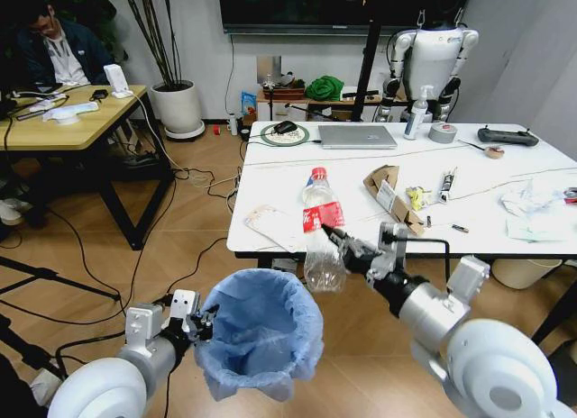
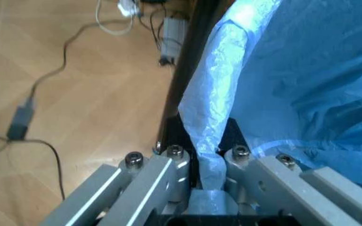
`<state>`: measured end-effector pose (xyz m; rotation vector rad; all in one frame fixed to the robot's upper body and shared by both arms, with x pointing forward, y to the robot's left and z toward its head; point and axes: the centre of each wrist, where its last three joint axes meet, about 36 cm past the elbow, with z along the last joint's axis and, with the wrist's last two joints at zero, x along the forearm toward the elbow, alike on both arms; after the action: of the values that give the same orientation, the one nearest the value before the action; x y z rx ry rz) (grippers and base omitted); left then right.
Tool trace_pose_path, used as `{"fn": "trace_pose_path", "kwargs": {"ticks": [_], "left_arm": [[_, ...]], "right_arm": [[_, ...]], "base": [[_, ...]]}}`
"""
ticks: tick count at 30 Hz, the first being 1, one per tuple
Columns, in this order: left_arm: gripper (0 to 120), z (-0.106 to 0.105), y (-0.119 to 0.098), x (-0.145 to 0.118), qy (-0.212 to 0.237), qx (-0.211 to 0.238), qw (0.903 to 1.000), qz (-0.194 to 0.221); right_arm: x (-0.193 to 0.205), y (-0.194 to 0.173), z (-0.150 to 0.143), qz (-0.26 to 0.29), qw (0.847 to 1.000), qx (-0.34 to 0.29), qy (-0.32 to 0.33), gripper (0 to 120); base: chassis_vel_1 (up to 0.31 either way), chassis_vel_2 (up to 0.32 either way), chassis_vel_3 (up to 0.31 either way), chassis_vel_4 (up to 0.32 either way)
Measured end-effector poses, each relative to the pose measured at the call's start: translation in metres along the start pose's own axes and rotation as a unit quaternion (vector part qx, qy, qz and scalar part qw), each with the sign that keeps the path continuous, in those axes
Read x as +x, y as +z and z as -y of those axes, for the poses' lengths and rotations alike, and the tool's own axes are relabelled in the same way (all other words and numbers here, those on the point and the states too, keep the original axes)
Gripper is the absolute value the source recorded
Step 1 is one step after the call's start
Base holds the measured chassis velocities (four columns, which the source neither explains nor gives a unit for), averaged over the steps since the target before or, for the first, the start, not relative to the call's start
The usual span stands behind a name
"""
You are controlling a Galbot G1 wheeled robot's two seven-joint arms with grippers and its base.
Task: Pick up the trash bin and place the trash from the table into it.
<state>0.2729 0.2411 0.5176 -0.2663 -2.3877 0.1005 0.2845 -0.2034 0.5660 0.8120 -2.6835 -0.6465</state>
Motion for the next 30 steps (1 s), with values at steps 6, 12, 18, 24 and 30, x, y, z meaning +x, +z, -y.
{"fn": "trace_pose_path", "kwargs": {"ticks": [6,12,18,24,30], "left_arm": [[2,0.009,0.004,-0.011,-0.004,0.010,0.9999,-0.014],[2,0.016,0.006,-0.017,-0.006,0.008,0.9997,-0.021],[2,0.023,0.004,-0.025,0.000,0.009,0.9997,-0.024],[2,0.026,0.002,-0.027,0.002,0.011,0.9996,-0.026],[2,0.025,0.001,-0.026,0.002,0.015,0.9996,-0.025]], "right_arm": [[-0.006,0.018,0.009,0.001,1.000,0.028,0.002,0],[-0.012,0.036,0.000,-0.004,1.000,0.012,-0.008,0],[-0.012,0.053,-0.006,-0.014,0.999,0.019,-0.025,0],[-0.015,0.079,-0.010,-0.034,0.997,0.049,-0.050,0],[-0.027,0.093,-0.012,-0.030,0.996,0.072,-0.048,0]], "base": [[0.000,0.000,0.000,0.000],[0.000,0.000,0.000,0.000],[0.000,0.000,0.000,0.000],[0.000,0.000,0.000,0.000],[0.000,0.000,0.000,0.000]]}}
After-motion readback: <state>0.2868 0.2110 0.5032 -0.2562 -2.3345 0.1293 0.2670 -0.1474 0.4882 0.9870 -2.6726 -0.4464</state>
